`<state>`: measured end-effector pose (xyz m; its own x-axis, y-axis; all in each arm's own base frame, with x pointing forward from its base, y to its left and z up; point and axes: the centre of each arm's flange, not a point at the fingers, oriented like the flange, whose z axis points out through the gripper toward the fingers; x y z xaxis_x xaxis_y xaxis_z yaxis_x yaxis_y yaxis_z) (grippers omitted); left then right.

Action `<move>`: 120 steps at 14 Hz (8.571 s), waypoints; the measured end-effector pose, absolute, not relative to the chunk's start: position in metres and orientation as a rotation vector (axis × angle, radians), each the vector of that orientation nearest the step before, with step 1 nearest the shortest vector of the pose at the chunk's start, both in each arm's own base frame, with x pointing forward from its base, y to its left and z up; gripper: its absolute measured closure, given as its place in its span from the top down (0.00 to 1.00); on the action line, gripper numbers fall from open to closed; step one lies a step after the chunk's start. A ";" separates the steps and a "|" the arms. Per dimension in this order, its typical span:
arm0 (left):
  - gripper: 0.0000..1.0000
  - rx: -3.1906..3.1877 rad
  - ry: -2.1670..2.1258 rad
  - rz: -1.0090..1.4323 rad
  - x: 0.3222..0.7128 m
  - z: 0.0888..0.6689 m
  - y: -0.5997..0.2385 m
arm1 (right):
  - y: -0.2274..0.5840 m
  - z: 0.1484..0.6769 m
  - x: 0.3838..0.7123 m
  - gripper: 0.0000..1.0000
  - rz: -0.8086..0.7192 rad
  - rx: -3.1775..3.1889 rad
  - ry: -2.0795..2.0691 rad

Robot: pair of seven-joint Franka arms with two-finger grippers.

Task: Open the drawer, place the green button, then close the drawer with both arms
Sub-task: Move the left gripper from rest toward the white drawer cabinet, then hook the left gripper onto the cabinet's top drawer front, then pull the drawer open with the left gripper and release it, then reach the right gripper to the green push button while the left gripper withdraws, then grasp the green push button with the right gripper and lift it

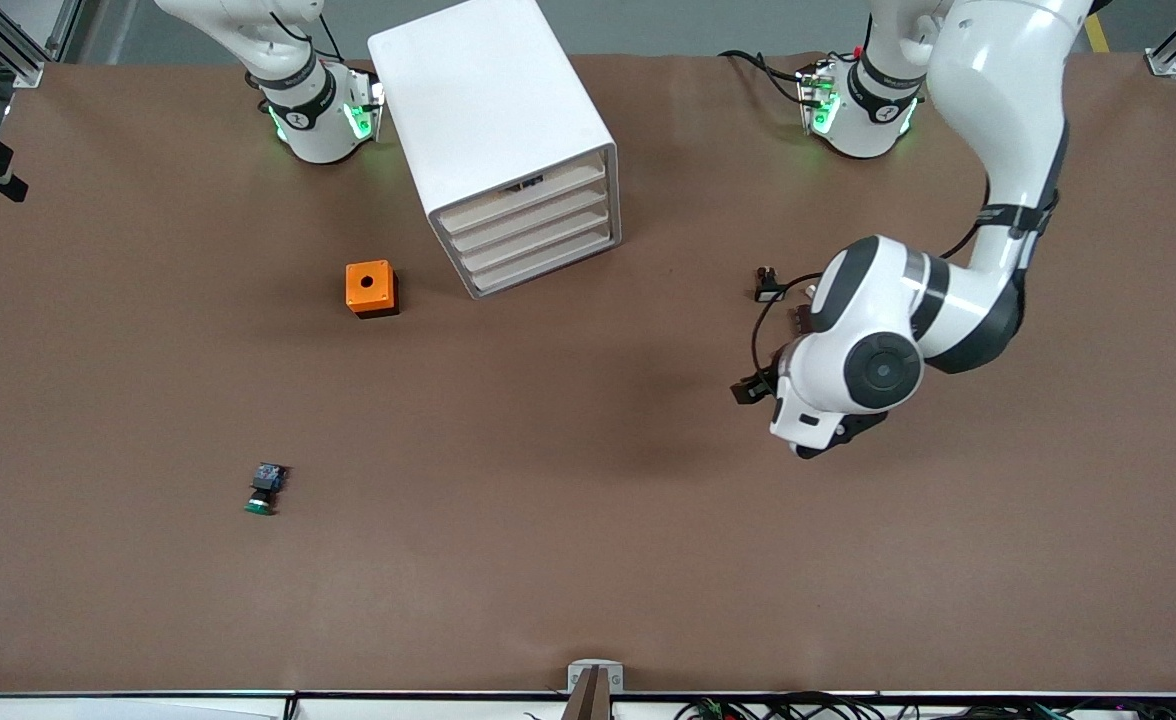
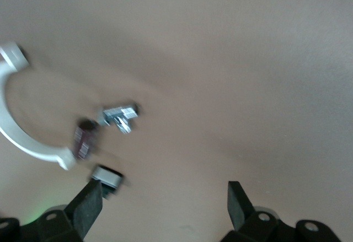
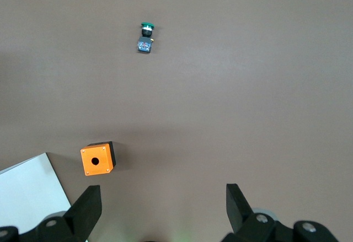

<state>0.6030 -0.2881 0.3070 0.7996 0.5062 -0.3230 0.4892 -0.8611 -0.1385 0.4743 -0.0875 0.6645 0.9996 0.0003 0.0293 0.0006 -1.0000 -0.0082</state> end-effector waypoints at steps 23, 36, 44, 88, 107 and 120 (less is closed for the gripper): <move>0.98 -1.801 -1.891 1.437 0.514 0.171 -0.439 | -0.085 0.668 0.472 1.00 -0.030 -3.131 -0.007; 0.69 -1.282 -1.944 1.434 0.442 0.140 -0.509 | -0.086 0.680 0.461 1.00 0.034 -3.123 -0.001; 0.51 -1.194 -1.939 1.442 0.427 0.143 -0.526 | -0.084 0.682 0.460 1.00 0.034 -3.124 0.013; 1.00 -2.371 -2.044 0.705 0.677 0.302 -0.264 | -0.129 0.472 0.617 1.00 0.078 -3.156 0.143; 1.00 -3.050 -0.939 0.329 0.641 0.501 -0.200 | -0.036 0.257 0.680 1.00 -0.024 -3.038 0.602; 1.00 -3.013 -0.615 0.163 0.623 0.540 -0.123 | -0.007 0.193 0.677 0.96 -0.041 -3.025 0.718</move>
